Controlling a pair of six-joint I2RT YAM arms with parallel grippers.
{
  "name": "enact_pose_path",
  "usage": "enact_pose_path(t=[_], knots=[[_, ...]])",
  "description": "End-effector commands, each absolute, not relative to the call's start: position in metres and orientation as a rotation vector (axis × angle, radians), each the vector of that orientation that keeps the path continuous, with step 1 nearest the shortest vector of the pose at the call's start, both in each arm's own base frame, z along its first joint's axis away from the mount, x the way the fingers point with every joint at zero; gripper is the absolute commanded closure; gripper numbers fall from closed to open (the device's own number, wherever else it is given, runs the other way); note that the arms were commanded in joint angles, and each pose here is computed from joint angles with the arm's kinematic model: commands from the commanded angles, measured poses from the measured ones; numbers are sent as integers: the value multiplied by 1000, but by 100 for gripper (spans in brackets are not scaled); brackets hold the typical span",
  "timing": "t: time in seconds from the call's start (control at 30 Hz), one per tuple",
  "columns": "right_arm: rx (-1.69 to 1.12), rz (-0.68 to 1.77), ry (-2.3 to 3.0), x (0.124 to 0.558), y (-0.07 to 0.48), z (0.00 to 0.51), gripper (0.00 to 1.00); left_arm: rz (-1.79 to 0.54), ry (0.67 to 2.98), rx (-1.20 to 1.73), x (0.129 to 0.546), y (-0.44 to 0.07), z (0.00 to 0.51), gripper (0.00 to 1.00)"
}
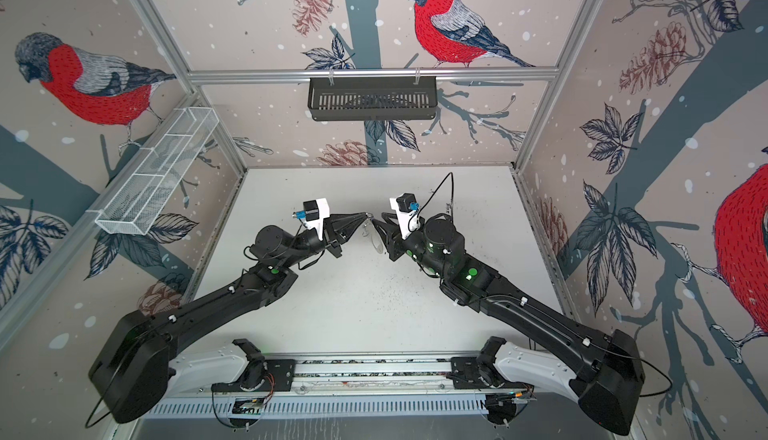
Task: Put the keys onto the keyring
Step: 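Open the right gripper and draw it back from the split ring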
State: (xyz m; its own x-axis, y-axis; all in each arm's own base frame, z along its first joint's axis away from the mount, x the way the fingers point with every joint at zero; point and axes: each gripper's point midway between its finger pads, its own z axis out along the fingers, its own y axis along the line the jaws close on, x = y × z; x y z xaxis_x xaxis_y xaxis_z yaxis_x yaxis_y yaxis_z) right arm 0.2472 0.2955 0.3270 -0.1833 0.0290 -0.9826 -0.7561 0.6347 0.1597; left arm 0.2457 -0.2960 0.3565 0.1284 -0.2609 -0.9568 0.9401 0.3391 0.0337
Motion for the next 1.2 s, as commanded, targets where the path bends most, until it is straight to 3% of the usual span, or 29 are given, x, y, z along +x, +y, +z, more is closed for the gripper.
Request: enact_pose_path(t=[0.0, 0.53, 1.17], knots=[[-606, 789, 1565, 246, 300, 340, 67, -1040, 1009, 788, 240, -295, 373, 100], [-674, 730, 1549, 223, 325, 332, 71, -1052, 1020, 779, 242, -302, 366, 100], [-541, 590, 1578, 236, 281, 336, 71, -1052, 1013, 778, 238, -298, 366, 100]])
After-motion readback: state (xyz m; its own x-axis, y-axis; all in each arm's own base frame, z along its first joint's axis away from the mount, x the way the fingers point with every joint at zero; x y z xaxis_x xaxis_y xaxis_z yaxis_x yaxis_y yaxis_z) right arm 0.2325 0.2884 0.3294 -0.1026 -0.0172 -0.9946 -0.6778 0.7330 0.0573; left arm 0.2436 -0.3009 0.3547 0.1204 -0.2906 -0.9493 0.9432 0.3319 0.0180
